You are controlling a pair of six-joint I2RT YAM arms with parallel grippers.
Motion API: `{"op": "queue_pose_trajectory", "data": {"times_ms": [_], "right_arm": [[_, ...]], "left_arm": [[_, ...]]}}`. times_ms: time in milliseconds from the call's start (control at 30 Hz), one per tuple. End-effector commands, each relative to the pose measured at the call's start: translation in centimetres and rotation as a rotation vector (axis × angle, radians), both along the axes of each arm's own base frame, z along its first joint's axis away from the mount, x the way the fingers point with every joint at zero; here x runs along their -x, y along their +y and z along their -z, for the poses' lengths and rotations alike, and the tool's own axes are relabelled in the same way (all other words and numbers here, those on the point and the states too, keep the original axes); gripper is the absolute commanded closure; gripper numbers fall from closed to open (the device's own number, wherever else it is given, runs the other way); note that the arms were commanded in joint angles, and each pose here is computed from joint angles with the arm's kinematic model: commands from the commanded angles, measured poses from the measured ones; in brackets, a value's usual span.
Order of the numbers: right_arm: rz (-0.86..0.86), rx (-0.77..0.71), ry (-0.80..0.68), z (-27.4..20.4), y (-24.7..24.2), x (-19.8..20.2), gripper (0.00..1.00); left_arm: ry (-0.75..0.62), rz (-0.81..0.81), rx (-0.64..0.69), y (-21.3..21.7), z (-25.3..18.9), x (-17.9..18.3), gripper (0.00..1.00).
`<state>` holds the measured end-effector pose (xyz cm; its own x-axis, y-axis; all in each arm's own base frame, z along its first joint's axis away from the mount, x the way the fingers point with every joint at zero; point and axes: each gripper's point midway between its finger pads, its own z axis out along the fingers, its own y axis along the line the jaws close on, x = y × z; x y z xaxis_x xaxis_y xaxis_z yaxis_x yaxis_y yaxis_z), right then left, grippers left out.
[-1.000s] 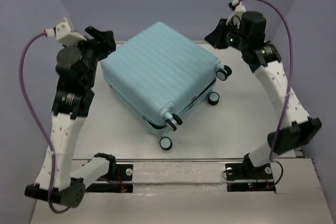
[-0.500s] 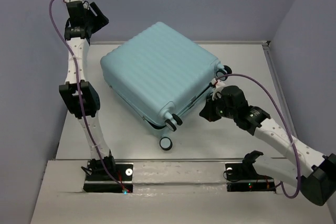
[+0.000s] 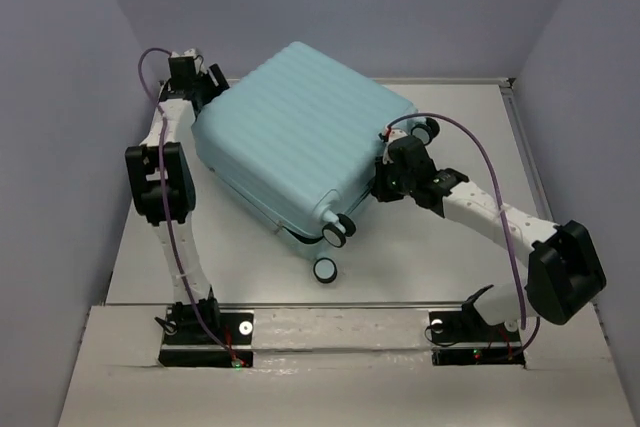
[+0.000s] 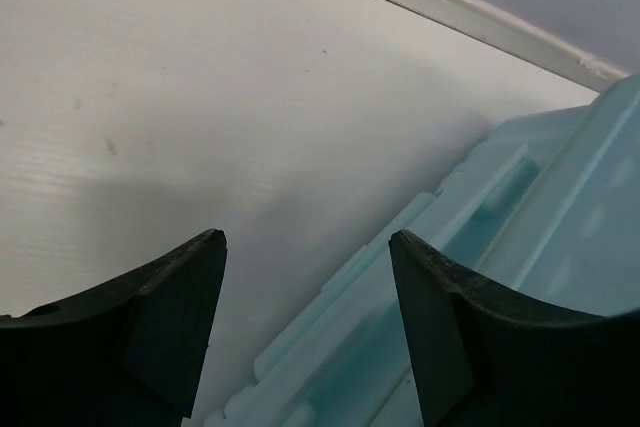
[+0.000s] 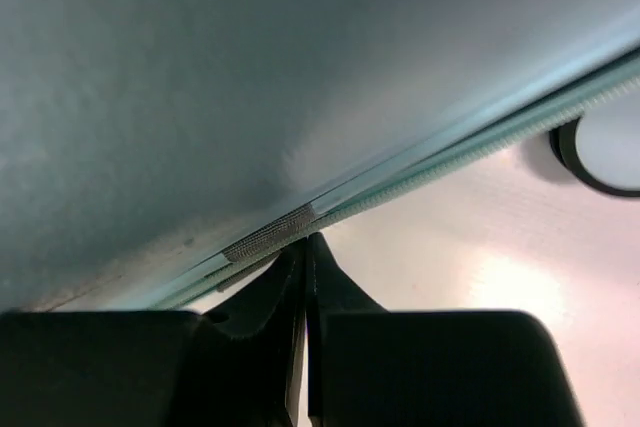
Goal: Pack the luggage
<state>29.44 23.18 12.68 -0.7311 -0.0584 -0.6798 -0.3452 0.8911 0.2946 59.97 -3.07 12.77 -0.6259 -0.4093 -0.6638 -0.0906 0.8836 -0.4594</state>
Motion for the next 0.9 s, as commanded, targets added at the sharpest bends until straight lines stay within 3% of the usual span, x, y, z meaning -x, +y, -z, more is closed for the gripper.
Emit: {"op": "queue_pose_trajectory", "data": {"times_ms": [0, 33, 67, 133, 167, 200, 267, 300, 333, 367, 400, 433, 567, 700, 867], "right_arm": [[-0.009, -0.147, -0.23, -6.0, 4.0, -7.2, 0.93], [-0.032, -0.165, -0.247, -6.8, 4.4, -8.0, 0.93], [-0.05, -0.185, -0.27, -8.2, 5.4, -9.5, 0.93], [-0.106, -0.218, -0.292, -9.8, 6.8, -10.9, 0.93], [-0.132, -0.248, -0.315, -11.4, 8.0, -12.8, 0.93], [-0.171, -0.266, -0.303, -11.5, 8.5, -12.3, 0.93], [-0.257, -0.326, -0.297, -13.2, 11.0, -14.3, 0.9], [-0.282, -0.348, -0.292, -13.8, 11.7, -15.1, 0.86], [-0.325, -0.38, -0.291, -14.6, 13.5, -16.6, 0.78], [-0.376, -0.43, -0.268, -15.1, 14.2, -16.9, 0.58], [-0.364, -0.474, -0.248, -15.6, 14.9, -18.7, 0.47], [-0.373, -0.499, -0.227, -15.7, 15.5, -19.0, 0.3], [-0.331, -0.604, -0.164, -16.7, 14.9, -21.9, 0.12], [-0.282, -0.66, -0.142, -18.2, 12.4, -23.5, 0.05], [-0.294, -0.676, -0.171, -20.9, 9.8, -22.8, 0.04]], "left_arm": [[-0.028, 0.125, 0.084, -4.8, -3.5, 6.6, 0.22], [0.042, 0.118, 0.092, -4.8, -0.8, 9.2, 0.22], [-0.006, 0.109, 0.098, -4.9, -3.2, 10.5, 0.22], [0.055, 0.105, 0.1, -4.9, -0.7, 14.7, 0.22], [0.003, 0.112, 0.086, -4.8, -2.8, 16.3, 0.22], [0.003, 0.113, 0.084, -4.8, -2.8, 17.9, 0.22], [0.067, 0.162, 0.09, -6.6, 0.0, 22.6, 0.22], [0.018, 0.186, 0.101, -7.2, -1.7, 24.3, 0.22], [0.065, 0.199, 0.118, -7.7, 0.3, 26.8, 0.22], [0.053, 0.252, 0.129, -9.2, 0.0, 28.4, 0.22], [0.04, 0.259, 0.146, -9.8, -0.4, 30.1, 0.22], [0.035, 0.271, 0.161, -10.3, -0.5, 31.1, 0.22], [-0.033, 0.352, 0.213, -12.7, -2.7, 34.8, 0.22], [-0.066, 0.369, 0.215, -13.0, -3.6, 36.3, 0.22], [-0.147, 0.375, 0.215, -13.1, -6.0, 36.6, 0.24]]}}
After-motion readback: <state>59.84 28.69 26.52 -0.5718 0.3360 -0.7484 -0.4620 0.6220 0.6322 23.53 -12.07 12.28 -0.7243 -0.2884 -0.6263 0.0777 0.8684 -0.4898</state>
